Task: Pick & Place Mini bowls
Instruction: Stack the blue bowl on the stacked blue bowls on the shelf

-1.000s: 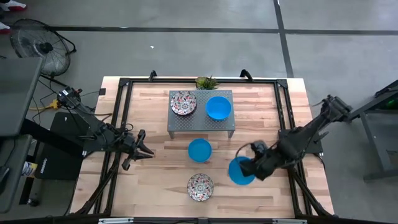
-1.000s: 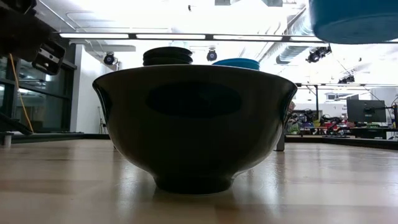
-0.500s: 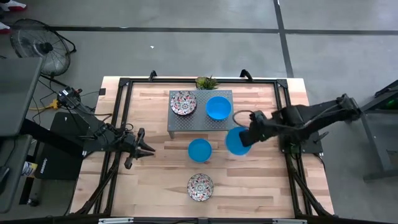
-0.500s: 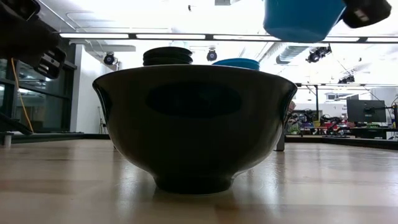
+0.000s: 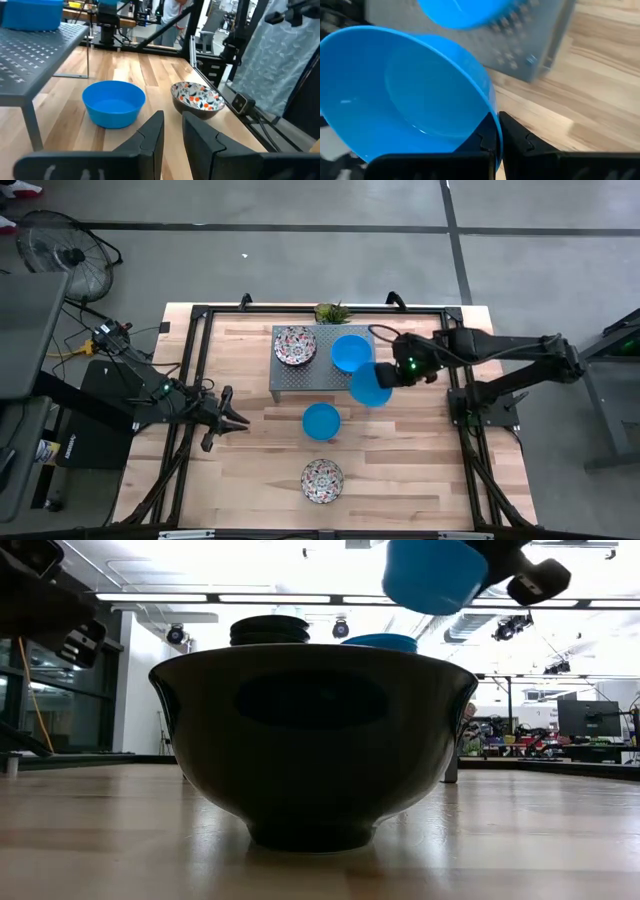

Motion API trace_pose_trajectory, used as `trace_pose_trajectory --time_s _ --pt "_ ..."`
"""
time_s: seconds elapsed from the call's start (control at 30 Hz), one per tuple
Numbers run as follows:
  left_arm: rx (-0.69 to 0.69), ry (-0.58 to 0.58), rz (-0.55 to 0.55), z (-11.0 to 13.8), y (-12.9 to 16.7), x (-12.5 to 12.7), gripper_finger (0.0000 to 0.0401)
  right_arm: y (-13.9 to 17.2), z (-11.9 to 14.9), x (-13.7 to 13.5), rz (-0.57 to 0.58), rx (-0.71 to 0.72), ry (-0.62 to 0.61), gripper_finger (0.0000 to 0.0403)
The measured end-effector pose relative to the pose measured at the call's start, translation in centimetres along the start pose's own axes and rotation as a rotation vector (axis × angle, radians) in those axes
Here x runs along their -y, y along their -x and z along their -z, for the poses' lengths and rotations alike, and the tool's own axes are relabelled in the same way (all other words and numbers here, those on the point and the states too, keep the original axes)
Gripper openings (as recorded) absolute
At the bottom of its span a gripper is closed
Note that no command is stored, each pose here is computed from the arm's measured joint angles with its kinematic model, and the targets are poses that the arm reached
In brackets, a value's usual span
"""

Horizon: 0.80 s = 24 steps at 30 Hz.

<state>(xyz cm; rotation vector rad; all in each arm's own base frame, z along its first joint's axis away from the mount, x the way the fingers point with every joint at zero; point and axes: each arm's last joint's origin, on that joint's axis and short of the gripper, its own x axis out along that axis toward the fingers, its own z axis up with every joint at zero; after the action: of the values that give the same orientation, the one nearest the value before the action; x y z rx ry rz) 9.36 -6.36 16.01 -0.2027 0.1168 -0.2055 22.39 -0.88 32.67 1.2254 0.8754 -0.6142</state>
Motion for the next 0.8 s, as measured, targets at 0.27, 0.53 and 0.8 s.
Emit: trace_pose_trajectory --time_s 0.27,0.53,0.8 --pt "-0.019 -0.022 -0.011 0.2 0.0 -0.1 0.0066 0.0 -1.9 -1.2 -0.052 0.076 -0.053 0.0000" --pt "-0.014 -0.070 -0.032 0.2 0.0 -0.1 0.0066 0.6 -5.8 -4.3 0.074 0.063 -0.020 0.0000" --pt "-0.031 -0.075 0.007 0.3 0.0 0.0 0.0066 1.1 -10.3 -6.3 0.197 -0.002 0.010 0.0000"
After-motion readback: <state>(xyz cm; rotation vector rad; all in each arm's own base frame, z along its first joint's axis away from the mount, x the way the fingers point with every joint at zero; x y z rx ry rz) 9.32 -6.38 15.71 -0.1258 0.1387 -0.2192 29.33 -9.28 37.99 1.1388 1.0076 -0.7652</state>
